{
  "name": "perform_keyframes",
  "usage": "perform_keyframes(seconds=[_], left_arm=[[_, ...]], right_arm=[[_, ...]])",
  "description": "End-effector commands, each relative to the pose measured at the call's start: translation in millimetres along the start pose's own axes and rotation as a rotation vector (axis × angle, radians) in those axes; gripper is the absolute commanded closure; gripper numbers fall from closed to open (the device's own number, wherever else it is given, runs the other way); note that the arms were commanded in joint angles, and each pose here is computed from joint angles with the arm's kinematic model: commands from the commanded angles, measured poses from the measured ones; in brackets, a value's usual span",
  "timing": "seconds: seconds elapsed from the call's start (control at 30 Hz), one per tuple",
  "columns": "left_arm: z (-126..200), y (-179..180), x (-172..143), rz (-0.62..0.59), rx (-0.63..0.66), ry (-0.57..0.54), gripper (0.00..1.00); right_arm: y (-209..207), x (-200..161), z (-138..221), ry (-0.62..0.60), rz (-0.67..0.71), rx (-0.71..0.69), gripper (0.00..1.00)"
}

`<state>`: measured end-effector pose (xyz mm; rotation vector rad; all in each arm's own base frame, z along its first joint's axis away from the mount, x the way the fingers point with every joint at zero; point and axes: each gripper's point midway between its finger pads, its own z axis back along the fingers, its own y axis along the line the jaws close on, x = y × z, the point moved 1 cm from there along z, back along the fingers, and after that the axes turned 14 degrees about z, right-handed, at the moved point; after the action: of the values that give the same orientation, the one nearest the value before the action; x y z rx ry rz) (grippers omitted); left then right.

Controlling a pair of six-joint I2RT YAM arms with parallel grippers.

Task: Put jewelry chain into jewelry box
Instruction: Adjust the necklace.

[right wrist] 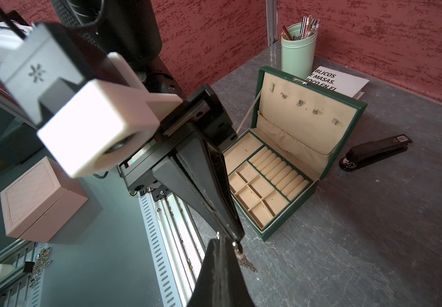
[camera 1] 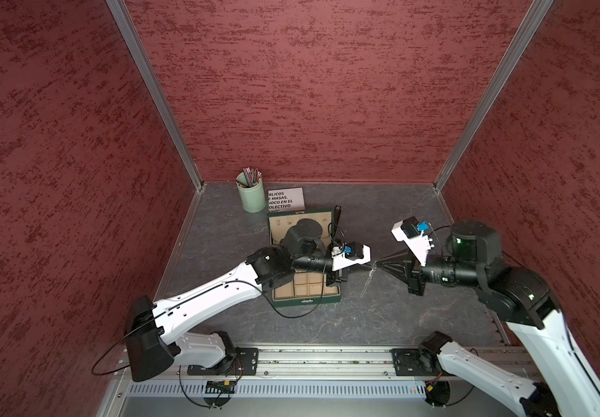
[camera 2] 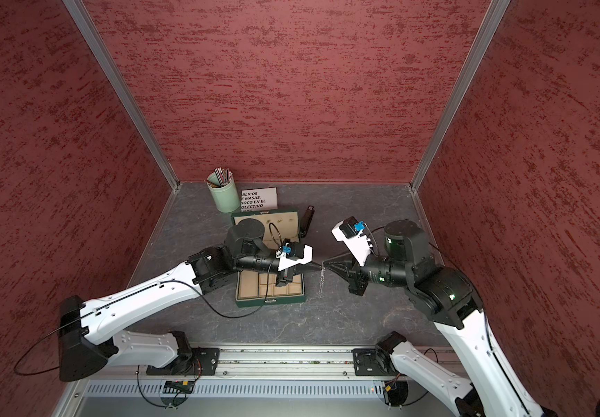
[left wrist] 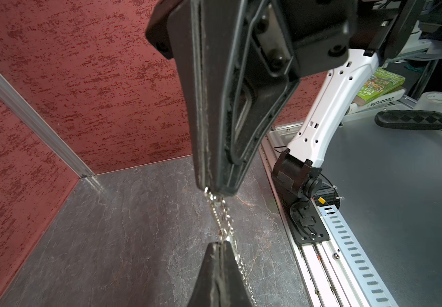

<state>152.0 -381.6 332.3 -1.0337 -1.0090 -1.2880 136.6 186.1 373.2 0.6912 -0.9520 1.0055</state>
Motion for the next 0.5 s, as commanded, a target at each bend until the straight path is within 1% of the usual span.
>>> perform_keyframes(seconds=[0.0,0.07,0.1,0.23,0.3,0.4,0.47], left_arm=[[5,5,13,-0.052,0.071,-0.046,1.0],[8,7,14,-0.068,0.096,-0.054,1.0],[9,8,14,-0.074,0.107,-0.056,1.0],[13,11,13,-0.097,0.145,-0.049,1.0],[14,13,11,-0.106,0.159,-0.041,1.0],[17,16,10,-0.125,0.189,-0.034,1.0],[20,19,11,-0.14,0.217,-0.034,1.0]], right_arm=[[4,2,1,-0.017,0.001,0.008,1.0],[2,2,1,-0.017,-0.006,-0.004,1.0],[2,2,1,-0.02,-0.007,-0.004,0.95],[3,3,0,-0.025,-0.014,0.005,0.62],[3,4,1,-0.03,-0.014,0.004,0.53],[2,4,1,-0.034,-0.016,-0.005,0.45],[-1,5,1,-0.046,-0.019,-0.022,0.41]])
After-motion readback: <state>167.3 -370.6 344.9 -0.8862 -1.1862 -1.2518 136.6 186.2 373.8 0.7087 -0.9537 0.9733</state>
